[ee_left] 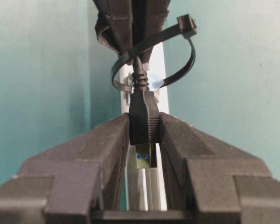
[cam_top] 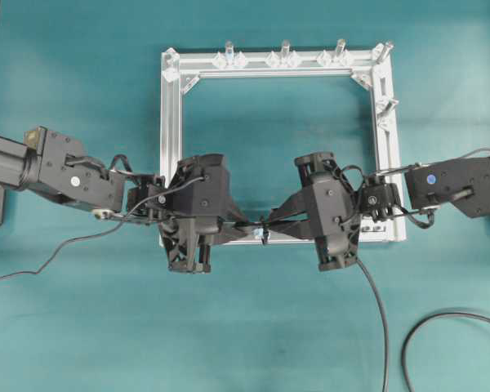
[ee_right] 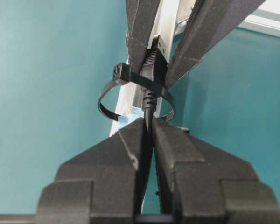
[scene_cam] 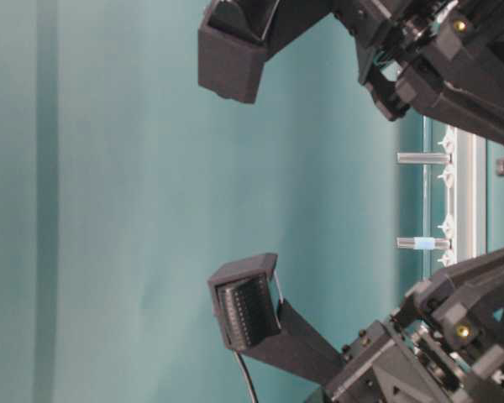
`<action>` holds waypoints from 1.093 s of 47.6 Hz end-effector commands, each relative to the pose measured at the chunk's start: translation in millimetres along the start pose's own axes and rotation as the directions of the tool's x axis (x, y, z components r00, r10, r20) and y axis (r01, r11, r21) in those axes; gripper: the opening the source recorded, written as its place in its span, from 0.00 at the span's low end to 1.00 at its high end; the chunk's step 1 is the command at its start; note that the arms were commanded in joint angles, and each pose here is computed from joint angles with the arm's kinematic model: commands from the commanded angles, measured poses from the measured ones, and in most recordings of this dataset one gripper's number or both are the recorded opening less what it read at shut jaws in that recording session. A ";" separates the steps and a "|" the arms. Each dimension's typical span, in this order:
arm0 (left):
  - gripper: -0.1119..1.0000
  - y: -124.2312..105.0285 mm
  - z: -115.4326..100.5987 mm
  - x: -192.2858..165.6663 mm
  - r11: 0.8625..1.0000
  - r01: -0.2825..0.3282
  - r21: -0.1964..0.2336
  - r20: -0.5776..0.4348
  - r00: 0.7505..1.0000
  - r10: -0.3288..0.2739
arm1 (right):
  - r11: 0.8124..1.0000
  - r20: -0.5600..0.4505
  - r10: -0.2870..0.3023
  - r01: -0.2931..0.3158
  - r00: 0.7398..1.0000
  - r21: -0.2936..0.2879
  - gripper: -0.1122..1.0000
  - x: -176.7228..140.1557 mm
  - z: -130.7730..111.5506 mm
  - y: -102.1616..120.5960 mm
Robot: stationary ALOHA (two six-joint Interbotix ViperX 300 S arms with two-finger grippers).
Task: Insert the wire through the string loop located in the center.
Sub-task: 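Bring the left gripper to the plug tip and grasp it, then open the right gripper to release the cable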
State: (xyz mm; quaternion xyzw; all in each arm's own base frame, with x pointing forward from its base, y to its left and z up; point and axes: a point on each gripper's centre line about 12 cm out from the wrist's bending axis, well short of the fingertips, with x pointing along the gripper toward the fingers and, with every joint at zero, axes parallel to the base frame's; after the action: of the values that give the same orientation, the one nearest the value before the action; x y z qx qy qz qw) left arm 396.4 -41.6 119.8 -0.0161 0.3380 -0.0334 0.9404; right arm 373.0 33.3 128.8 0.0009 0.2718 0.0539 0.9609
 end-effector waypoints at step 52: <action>0.29 2.2 8.8 -3.7 1.000 -0.003 -0.008 0.011 1.000 0.003 | 1.000 -0.030 -0.015 0.015 0.999 0.002 0.78 -6.8 13.2 -2.1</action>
State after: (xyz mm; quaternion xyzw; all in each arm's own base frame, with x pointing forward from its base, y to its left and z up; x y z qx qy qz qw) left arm 395.4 -40.4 117.8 -0.0157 0.3458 -0.0323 0.9376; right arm 372.0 30.2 126.0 -0.0015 0.3074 0.0460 0.9505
